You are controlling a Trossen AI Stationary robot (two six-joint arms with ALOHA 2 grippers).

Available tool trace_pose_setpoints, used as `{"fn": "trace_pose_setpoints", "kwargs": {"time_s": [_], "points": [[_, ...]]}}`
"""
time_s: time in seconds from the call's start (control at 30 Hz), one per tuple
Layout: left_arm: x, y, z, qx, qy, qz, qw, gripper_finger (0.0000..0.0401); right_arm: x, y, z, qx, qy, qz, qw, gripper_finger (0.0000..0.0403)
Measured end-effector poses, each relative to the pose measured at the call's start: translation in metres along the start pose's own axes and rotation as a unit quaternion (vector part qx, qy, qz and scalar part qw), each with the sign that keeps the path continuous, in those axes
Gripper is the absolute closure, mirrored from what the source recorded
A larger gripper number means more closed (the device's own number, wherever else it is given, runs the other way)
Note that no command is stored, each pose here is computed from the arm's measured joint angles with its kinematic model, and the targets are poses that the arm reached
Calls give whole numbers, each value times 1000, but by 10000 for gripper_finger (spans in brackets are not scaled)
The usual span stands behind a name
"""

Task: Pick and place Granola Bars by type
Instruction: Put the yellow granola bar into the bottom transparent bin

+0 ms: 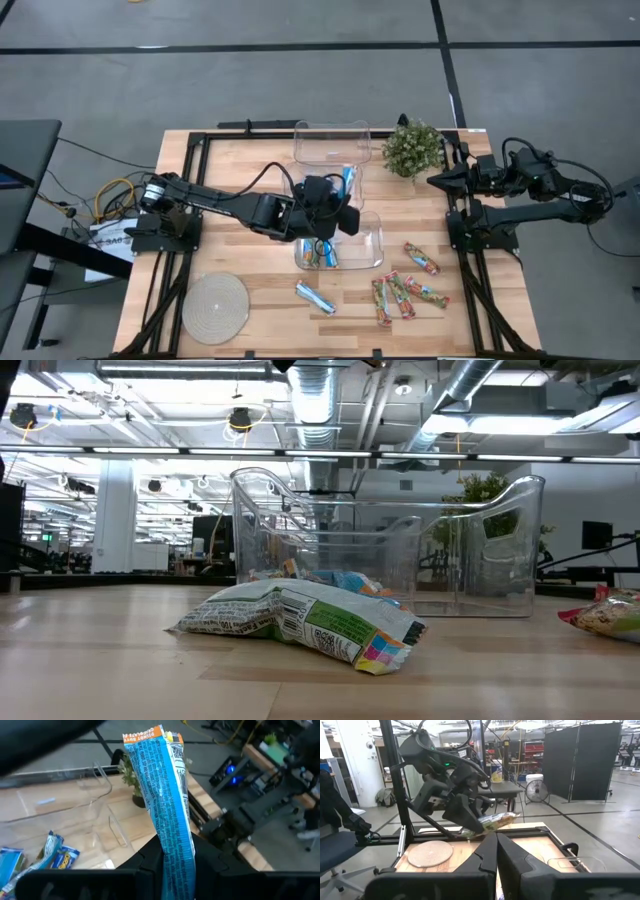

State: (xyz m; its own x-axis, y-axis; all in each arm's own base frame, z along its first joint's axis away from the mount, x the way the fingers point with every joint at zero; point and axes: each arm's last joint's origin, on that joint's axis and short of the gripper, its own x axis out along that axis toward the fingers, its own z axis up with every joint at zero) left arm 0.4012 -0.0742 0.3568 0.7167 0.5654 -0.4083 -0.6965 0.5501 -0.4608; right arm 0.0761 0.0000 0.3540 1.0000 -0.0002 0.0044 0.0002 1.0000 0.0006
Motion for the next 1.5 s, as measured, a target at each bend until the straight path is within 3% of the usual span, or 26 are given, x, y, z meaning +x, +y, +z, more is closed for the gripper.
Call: {"fn": "trace_pose_setpoints", "kwargs": {"time_s": [0.27,0.8,1.0,1.5], "points": [[6,-2,-6,-71,-11,7,997,337,0,0,0,0,0,0,1000,403],[71,-6,-94,-181,139,8,974,337,0,0,0,0,0,0,1000,403],[70,3,-102,-174,166,51,969,338,0,0,0,0,0,0,1000,403],[67,4,-111,-193,228,59,953,338,0,0,0,0,0,0,1000,403]]}}
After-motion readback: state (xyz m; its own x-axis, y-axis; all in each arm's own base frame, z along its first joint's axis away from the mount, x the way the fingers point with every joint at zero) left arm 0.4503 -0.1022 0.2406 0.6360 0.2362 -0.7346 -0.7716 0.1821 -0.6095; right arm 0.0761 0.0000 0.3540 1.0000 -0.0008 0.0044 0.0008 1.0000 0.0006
